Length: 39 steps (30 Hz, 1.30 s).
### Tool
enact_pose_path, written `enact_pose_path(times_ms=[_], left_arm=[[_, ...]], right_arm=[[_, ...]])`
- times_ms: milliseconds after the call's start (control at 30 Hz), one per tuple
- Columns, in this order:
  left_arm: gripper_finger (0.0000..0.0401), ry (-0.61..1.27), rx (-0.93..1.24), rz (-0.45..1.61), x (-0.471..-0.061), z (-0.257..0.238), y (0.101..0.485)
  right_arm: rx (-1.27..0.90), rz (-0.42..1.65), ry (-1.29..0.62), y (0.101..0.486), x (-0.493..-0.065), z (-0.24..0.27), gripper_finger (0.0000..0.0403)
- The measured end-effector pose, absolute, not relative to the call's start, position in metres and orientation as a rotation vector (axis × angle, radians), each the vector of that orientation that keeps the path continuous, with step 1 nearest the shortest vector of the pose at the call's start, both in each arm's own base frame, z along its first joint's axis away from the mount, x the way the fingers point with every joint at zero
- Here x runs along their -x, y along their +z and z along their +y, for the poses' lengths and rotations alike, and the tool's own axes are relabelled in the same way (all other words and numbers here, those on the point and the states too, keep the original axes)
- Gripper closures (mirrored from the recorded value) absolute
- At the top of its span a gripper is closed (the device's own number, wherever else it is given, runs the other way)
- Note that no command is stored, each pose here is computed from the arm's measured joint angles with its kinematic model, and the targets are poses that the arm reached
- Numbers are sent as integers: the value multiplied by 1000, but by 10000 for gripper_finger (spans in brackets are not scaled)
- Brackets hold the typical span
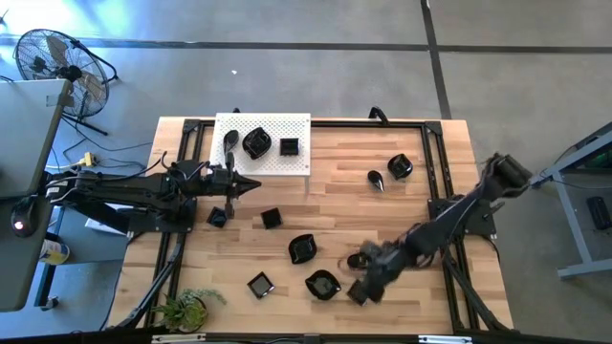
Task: Pick & Place Mini shaped plates
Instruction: Stack the square plate on top of the square plate on the shelf
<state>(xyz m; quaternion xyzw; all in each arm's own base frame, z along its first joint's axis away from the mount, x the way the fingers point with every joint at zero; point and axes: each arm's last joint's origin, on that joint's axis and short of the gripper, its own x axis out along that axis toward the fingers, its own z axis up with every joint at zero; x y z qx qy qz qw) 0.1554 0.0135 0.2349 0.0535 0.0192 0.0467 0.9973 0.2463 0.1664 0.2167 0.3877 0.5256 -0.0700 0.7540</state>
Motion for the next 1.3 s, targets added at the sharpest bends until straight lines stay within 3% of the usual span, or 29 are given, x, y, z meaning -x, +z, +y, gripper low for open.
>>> enact_pose_path(times_ms=[167,300,667,867,1300], left_arm=[[400,98,-122,39,-155,14,235],[400,102,-133,40,-155,14,235],[400,100,-131,45,-155,14,235],[400,99,-125,57,-155,14,234],[400,100,-126,60,-155,14,233]], right_arm=[[-937,845,-298,255,-258,109,400],[-893,829,-215,266,-261,87,394],[-631,1109,-16,214,-255,163,332],[-468,1153,111,187,-251,197,290],[72,1166,233,173,-249,231,297]])
